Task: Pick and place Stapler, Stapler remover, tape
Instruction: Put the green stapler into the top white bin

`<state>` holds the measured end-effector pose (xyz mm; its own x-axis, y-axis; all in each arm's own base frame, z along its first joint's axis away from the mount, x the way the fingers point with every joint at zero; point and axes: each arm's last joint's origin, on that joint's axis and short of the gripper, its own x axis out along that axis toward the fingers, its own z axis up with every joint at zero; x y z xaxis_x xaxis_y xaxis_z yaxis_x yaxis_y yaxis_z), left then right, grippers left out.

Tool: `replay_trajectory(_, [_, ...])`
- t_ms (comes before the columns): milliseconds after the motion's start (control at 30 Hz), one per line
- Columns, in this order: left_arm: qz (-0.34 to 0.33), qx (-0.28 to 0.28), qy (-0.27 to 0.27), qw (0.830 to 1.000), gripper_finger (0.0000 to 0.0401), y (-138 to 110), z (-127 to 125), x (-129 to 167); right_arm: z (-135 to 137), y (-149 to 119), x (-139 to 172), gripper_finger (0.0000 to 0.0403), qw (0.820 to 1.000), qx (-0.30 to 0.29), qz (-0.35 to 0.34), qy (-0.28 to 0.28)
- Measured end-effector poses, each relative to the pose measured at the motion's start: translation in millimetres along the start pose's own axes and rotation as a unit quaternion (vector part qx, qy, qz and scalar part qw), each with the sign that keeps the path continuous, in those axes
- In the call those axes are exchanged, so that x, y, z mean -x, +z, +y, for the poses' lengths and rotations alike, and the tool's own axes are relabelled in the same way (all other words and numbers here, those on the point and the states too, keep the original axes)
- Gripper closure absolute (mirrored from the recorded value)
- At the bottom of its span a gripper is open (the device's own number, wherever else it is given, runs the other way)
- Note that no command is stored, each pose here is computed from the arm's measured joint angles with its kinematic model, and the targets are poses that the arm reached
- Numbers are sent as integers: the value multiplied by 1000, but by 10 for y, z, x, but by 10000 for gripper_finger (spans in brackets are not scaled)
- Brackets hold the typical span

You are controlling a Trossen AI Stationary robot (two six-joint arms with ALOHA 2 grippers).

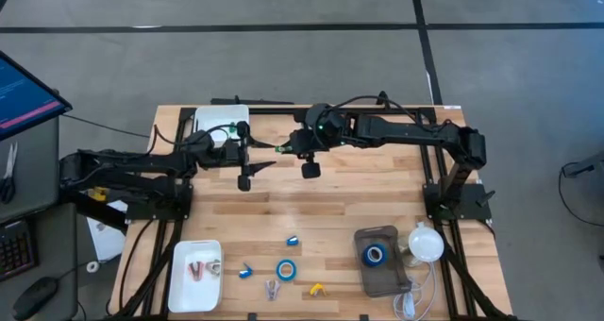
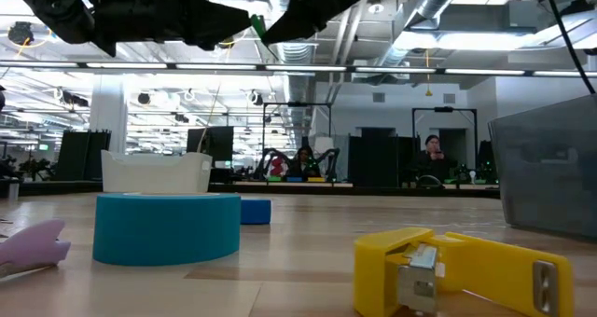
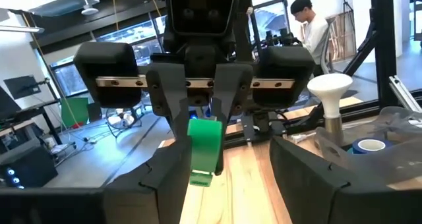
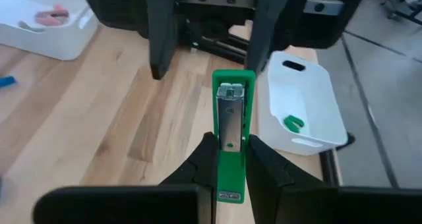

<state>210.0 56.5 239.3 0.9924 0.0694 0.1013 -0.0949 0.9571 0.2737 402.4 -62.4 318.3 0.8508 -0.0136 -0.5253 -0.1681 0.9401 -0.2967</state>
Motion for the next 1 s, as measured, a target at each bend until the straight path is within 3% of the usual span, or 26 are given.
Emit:
replay_trajectory(300, [0,1,4,1000,203,0,3,-1,138,76,-18,364,1000,13,-14,16])
replay_trajectory(1000, [-31,10,-16,999,211,65,-88,-27,118,81,-76,364,999,17,-28,9])
